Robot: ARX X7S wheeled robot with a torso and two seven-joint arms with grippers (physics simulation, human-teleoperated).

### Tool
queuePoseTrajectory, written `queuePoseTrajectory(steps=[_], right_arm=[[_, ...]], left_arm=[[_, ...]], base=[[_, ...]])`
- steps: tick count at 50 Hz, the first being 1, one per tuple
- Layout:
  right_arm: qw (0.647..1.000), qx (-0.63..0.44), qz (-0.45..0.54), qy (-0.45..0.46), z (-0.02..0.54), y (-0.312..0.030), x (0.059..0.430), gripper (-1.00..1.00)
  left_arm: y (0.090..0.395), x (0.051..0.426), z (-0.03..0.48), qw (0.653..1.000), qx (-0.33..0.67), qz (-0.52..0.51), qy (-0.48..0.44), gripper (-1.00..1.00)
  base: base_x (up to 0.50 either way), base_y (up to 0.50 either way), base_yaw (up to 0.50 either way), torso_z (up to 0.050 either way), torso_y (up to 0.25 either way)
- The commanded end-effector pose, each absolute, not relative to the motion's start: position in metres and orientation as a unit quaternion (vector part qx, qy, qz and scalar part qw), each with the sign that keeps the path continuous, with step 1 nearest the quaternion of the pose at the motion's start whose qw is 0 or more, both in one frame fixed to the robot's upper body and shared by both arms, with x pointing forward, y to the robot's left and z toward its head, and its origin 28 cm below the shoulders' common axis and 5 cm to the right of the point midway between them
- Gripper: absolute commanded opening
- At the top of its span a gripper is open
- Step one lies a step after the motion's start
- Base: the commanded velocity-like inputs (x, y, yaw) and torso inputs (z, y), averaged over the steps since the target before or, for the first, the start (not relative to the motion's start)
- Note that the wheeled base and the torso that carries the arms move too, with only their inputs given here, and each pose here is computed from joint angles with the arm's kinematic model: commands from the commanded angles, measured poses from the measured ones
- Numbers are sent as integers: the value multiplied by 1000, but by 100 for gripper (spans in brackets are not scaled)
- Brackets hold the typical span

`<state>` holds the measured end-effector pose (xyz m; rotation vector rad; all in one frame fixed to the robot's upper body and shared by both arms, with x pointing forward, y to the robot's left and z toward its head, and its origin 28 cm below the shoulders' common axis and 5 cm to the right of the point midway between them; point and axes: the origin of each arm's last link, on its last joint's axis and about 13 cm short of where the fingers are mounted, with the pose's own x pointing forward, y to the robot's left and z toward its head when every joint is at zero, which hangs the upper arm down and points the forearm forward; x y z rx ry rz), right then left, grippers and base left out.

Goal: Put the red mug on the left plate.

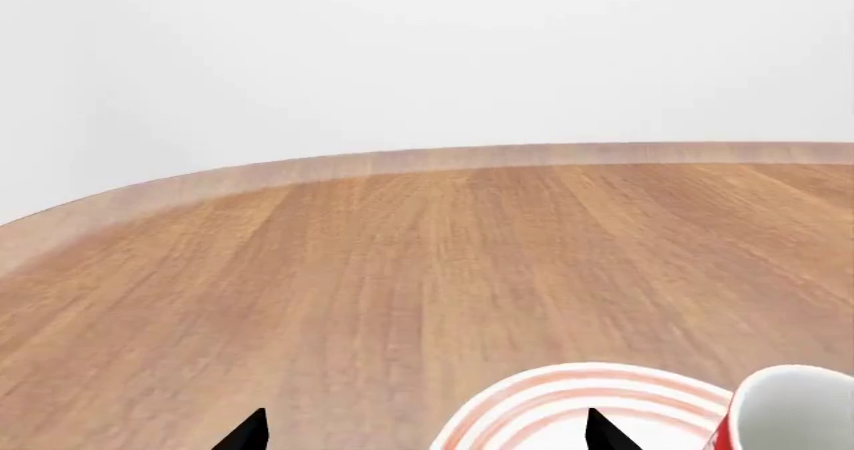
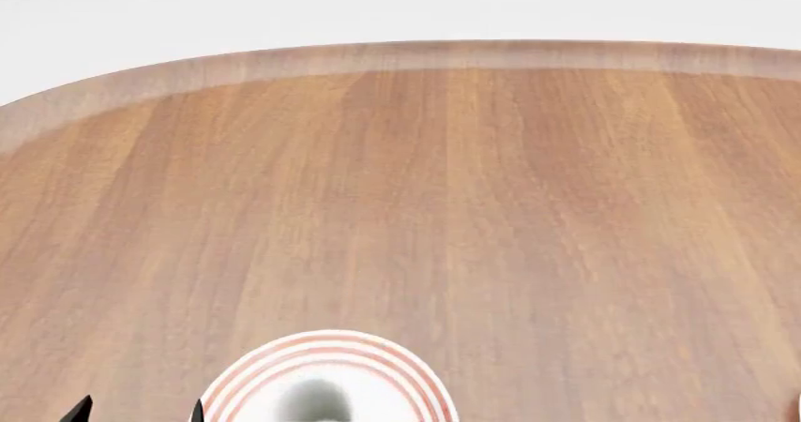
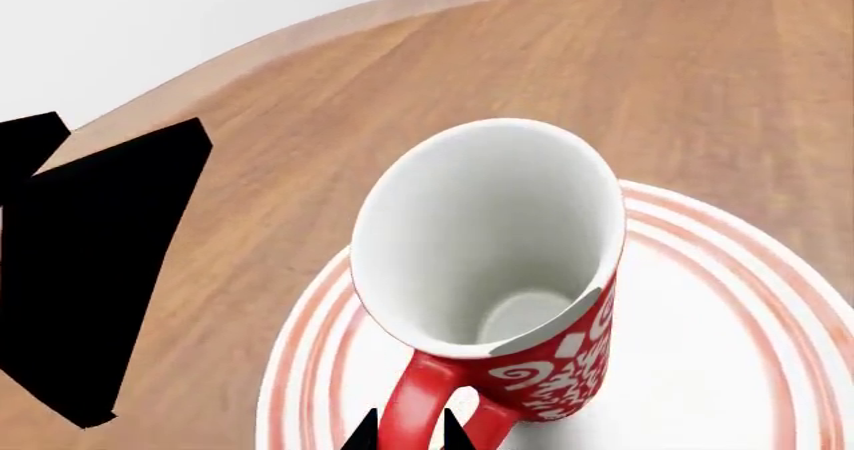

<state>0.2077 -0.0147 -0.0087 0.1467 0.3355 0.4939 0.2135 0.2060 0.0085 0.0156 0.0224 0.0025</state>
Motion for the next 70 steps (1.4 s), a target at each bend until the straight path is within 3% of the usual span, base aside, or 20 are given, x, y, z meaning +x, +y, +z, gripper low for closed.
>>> queuePoseTrajectory(steps=[1, 19, 20, 45, 70], right_arm=[[954, 66, 244, 161, -10, -15, 209, -100], [953, 65, 246, 165, -11, -15, 209, -100], [952, 67, 247, 168, -10, -14, 209, 100], [955, 69, 240, 160, -4, -17, 208, 100], [967, 87, 234, 55, 58, -26, 191, 100]], left_arm=[[206, 213, 9, 1000, 8, 1, 11, 100], [206, 213, 8, 1000, 7, 1, 11, 100], [206, 213, 8, 1000, 7, 1, 11, 100], [206, 213, 10, 1000, 6, 1, 10, 100], [207, 205, 30, 999, 11, 2, -31, 100]], base=[[0, 0, 0, 0, 0], [0, 0, 0, 0, 0], [0, 0, 0, 0, 0], [0, 0, 0, 0, 0], [0, 0, 0, 0, 0]])
